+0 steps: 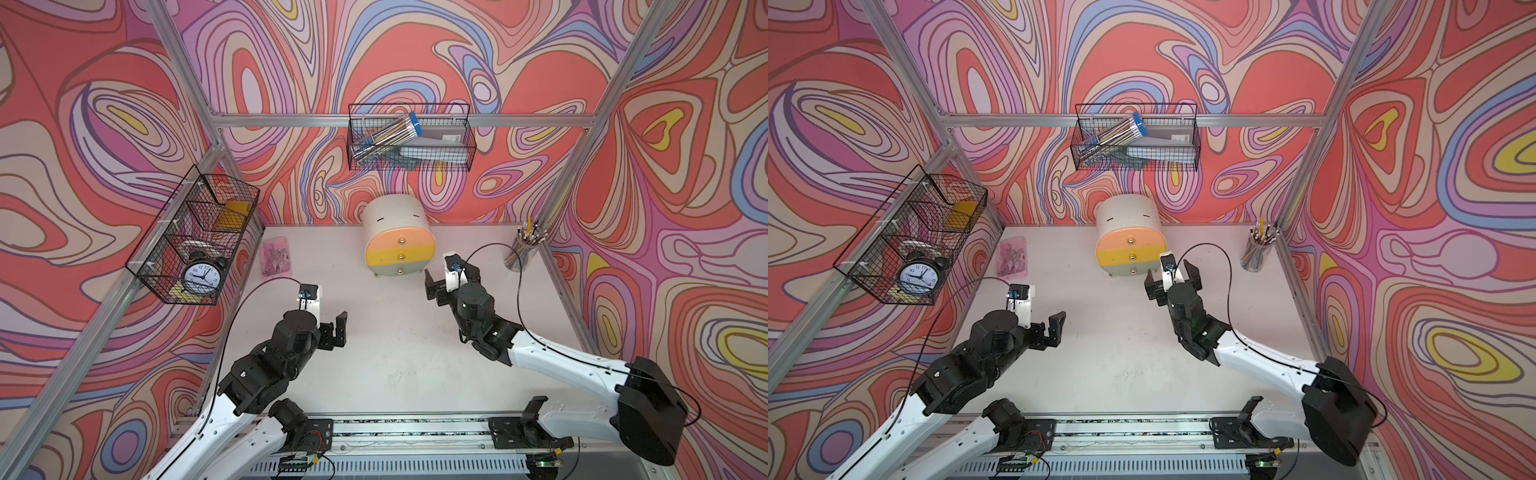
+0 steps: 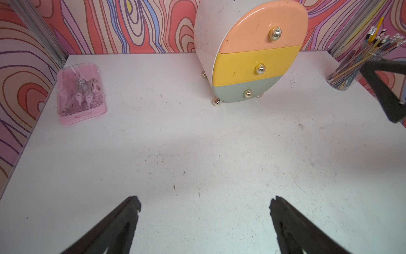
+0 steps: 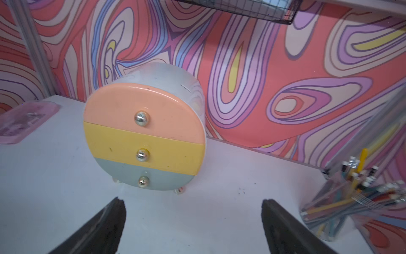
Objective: Put the paint cans in the drawer according to color
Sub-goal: Reset both arms
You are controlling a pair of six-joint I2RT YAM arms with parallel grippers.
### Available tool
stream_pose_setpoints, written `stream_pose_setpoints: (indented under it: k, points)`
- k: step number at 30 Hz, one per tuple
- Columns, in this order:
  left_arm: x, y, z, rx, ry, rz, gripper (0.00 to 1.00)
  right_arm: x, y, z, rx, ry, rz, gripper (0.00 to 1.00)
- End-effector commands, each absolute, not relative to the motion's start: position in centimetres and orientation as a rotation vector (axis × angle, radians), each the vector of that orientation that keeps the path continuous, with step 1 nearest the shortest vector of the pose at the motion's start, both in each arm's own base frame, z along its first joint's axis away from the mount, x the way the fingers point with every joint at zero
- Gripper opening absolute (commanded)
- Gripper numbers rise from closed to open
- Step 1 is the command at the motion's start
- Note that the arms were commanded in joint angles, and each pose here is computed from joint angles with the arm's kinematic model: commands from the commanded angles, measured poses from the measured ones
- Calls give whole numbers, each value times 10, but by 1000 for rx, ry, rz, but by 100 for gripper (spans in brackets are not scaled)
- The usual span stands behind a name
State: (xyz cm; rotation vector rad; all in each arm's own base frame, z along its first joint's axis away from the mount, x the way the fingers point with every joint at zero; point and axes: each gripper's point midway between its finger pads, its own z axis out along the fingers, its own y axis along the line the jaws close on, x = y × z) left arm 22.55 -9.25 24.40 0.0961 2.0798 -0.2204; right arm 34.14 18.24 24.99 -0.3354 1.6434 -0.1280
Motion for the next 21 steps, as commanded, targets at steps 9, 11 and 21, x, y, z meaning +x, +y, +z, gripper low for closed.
stream_pose_setpoints:
  k: [9,11,21]
  points:
    - [257,-104,238,-58,1964,-286,99,346,68,145,-196,1694,-254,98]
    - [268,-108,243,-74,1917,-287,99,357,61,144,-156,1649,-206,98]
    - [301,-63,226,-97,1699,228,99,387,-6,121,106,1627,-155,98]
